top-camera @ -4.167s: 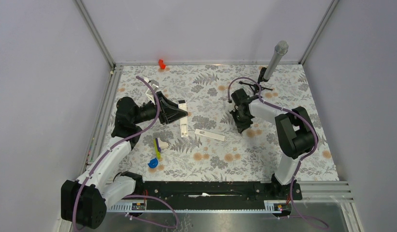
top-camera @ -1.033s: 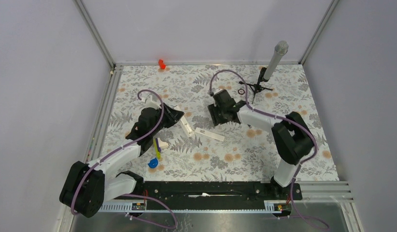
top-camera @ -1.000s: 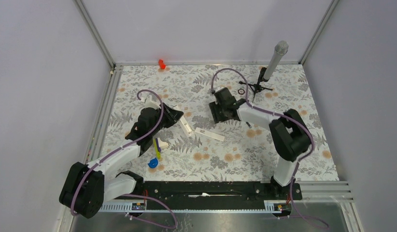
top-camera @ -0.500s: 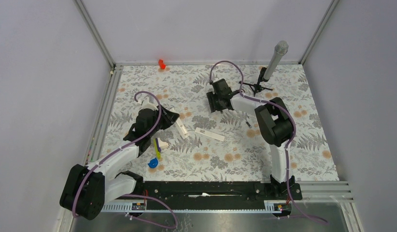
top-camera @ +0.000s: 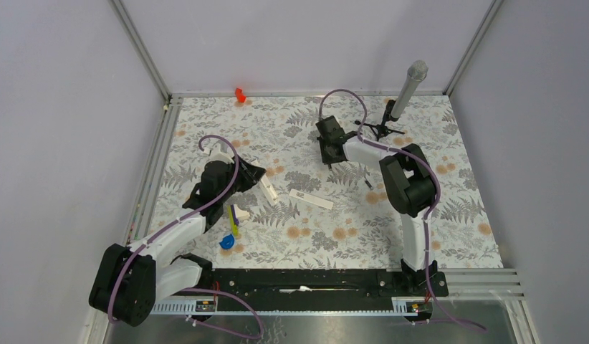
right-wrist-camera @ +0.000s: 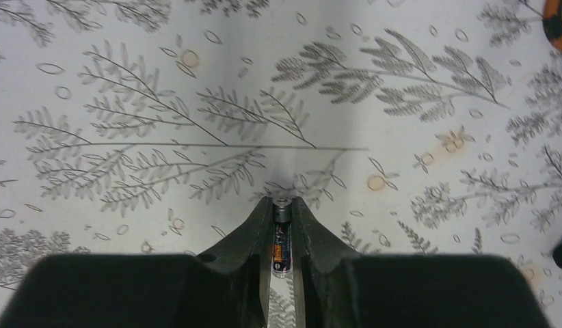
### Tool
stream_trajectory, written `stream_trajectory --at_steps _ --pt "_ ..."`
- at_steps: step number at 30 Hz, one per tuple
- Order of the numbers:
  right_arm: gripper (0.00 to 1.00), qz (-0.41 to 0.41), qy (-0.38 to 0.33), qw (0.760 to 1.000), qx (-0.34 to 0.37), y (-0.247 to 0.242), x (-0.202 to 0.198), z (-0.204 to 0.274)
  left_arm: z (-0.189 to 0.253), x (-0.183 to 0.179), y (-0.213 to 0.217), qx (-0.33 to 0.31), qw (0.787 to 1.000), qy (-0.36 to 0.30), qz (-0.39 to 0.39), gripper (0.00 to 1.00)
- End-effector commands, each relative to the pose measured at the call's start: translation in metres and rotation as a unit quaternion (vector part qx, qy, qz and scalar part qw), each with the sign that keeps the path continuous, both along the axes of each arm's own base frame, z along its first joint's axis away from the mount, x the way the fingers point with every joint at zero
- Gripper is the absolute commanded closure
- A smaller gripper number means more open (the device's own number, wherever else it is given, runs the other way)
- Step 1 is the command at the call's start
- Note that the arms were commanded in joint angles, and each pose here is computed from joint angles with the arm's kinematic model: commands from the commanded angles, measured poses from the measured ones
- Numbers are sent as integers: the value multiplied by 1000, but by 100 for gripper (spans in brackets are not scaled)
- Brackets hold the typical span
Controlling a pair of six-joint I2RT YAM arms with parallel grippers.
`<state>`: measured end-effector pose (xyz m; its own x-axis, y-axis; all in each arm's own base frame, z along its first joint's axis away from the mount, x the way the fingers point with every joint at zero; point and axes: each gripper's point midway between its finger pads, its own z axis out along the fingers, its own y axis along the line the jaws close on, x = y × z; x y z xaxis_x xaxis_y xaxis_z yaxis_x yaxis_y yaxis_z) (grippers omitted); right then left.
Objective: Load the batteries into the remote control
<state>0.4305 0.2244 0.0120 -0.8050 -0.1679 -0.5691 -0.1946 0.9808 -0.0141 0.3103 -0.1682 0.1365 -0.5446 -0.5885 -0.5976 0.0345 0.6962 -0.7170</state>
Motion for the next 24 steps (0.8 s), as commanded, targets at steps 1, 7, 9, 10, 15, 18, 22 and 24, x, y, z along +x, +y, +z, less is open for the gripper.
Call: stream_trajectory --at_steps 1,7,9,10,15,18,22,24 --pt "84 -65 17 997 -27 -30 -25 7 19 5 -4 -13 999 -39 -9 100" --pt "76 -121 51 991 -9 -48 -67 2 18 5 -5 -17 999 -40 -12 100" --pt "73 -147 36 988 2 -55 -75 4 18 4 -4 -17 999 -39 -12 100" --pt "73 -155 33 987 1 -59 -79 3 17 3 -4 -17 999 -39 -12 100" --pt "60 -176 8 984 14 -65 -80 13 16 2 -3 -18 999 -39 -12 100" --pt "48 -174 2 985 21 -63 -79 21 17 2 -1 -18 999 -41 -9 100" --pt "50 -179 -10 983 24 -68 -82 32 18 0 0 -18 999 -43 -7 100" --pt "54 -181 -12 983 17 -72 -84 30 18 0 2 -17 999 -44 -5 100"
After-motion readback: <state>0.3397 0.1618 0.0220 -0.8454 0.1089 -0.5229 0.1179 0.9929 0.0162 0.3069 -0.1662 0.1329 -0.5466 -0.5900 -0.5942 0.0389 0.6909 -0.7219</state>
